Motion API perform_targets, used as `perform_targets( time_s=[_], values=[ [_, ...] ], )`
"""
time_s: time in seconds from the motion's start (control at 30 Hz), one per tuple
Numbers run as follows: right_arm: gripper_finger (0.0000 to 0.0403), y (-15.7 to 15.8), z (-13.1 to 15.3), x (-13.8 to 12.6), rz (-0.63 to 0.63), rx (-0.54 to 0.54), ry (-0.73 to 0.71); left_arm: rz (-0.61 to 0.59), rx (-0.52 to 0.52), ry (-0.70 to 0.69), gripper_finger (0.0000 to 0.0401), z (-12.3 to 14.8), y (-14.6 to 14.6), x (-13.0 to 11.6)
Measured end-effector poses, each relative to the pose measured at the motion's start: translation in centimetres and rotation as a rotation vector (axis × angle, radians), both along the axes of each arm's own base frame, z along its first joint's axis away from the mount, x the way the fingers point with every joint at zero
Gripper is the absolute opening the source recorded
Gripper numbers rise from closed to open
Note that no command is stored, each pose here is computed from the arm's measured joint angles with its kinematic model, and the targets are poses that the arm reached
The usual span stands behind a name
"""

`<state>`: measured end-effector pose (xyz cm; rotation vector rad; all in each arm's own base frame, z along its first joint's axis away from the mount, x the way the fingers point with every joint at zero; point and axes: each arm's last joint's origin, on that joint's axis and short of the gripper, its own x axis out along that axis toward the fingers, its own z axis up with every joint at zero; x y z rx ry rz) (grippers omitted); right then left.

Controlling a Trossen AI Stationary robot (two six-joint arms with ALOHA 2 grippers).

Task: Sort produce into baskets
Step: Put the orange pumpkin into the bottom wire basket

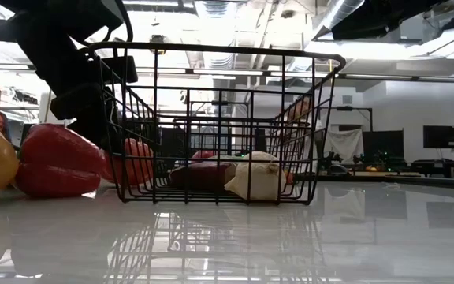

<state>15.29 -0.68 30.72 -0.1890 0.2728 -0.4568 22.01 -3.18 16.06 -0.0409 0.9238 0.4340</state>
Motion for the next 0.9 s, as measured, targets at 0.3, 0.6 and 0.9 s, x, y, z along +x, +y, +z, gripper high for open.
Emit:
perform_targets(
  time_s=[0.3, 0.6, 0.9],
  values=[
    [0.0265, 0.0, 0.0, 0.0, 0.0, 0.0, 0.0, 0.004, 0.005, -0.006, 0.0254, 0.1, 0.1, 0.1],
    [0.0265, 0.0, 0.0, 0.0, 0.0, 0.0, 0.001, 0.018, 0.102, 0.117, 0.0248, 2.9, 0.2, 0.4],
    [0.0265, 0.0, 0.0, 0.0, 0.0, 0.0, 0.001, 0.104, 0.235, 0.159, 0.0248, 6.7, 0.5, 0.6]
  ],
)
